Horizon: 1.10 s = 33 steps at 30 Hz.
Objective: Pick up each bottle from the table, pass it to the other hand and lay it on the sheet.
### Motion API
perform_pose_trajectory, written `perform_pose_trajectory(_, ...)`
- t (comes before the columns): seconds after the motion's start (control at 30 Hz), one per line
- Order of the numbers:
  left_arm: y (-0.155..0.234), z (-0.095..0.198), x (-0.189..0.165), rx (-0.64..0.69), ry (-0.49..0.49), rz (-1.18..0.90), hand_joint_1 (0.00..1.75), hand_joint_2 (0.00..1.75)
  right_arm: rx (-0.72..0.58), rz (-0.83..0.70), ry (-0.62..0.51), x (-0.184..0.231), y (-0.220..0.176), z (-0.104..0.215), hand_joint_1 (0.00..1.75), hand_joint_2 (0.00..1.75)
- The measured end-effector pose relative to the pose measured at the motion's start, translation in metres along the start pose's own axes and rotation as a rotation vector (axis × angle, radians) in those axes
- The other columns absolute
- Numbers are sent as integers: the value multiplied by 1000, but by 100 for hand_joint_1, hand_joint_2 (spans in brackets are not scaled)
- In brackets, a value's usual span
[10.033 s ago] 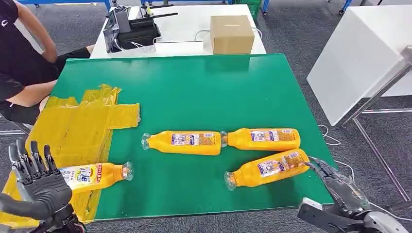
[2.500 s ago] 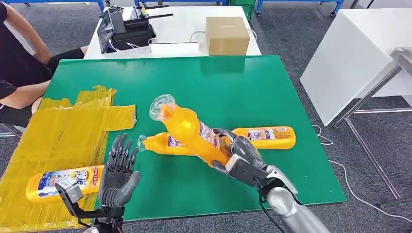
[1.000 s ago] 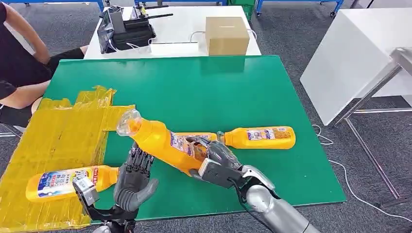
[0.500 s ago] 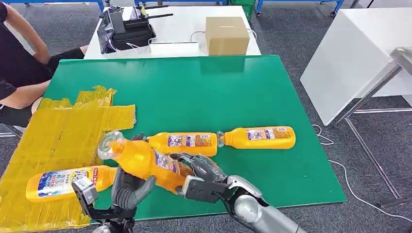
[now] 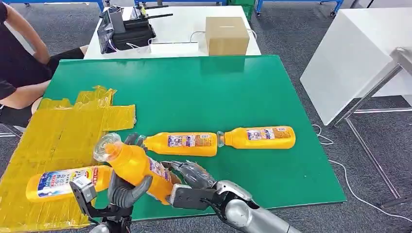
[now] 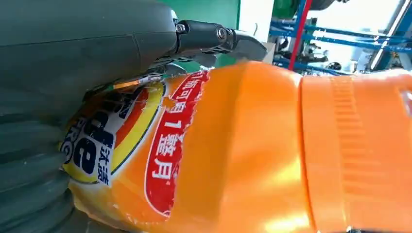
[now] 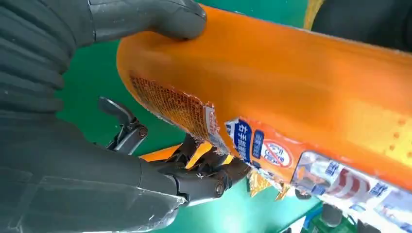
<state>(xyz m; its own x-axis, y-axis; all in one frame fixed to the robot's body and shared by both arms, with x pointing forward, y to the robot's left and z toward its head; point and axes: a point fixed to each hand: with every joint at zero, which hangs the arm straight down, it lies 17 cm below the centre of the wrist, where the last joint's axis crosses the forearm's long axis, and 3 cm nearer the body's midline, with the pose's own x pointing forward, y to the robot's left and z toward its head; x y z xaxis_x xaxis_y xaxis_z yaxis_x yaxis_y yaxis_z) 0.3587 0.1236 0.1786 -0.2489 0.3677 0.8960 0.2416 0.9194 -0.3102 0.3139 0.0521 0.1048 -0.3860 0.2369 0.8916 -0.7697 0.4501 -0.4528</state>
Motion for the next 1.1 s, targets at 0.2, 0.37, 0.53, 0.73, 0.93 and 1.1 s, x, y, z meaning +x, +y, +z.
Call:
perform_pose_trajectory(0.2, 2, -1, -4, -5, 5, -20, 175, 175, 13, 2, 9, -3, 2, -1, 175, 175)
perform_pose_trajectory(0.37, 3, -1, -6, -5, 9, -24, 175, 175, 23, 4, 13, -5, 5, -2, 175, 175)
perform_pose_trajectory(0.53, 4, -1, -7, -6, 10, -25, 175, 175, 28, 4, 15, -6, 7, -1, 175, 175)
perform_pose_trajectory(0.73, 4, -2, -7, -7, 9, -24, 175, 175, 29, 4, 17, -6, 8, -1, 175, 175)
perform_pose_trajectory(0.93, 6, -3, -6, -7, 8, -24, 175, 175, -17, 8, 15, -7, 6, -2, 0, 0)
perform_pose_trajectory(1.1, 12, -5, 1, 13, -7, -49, 175, 175, -123, -19, 1, 2, -6, 7, 0, 0)
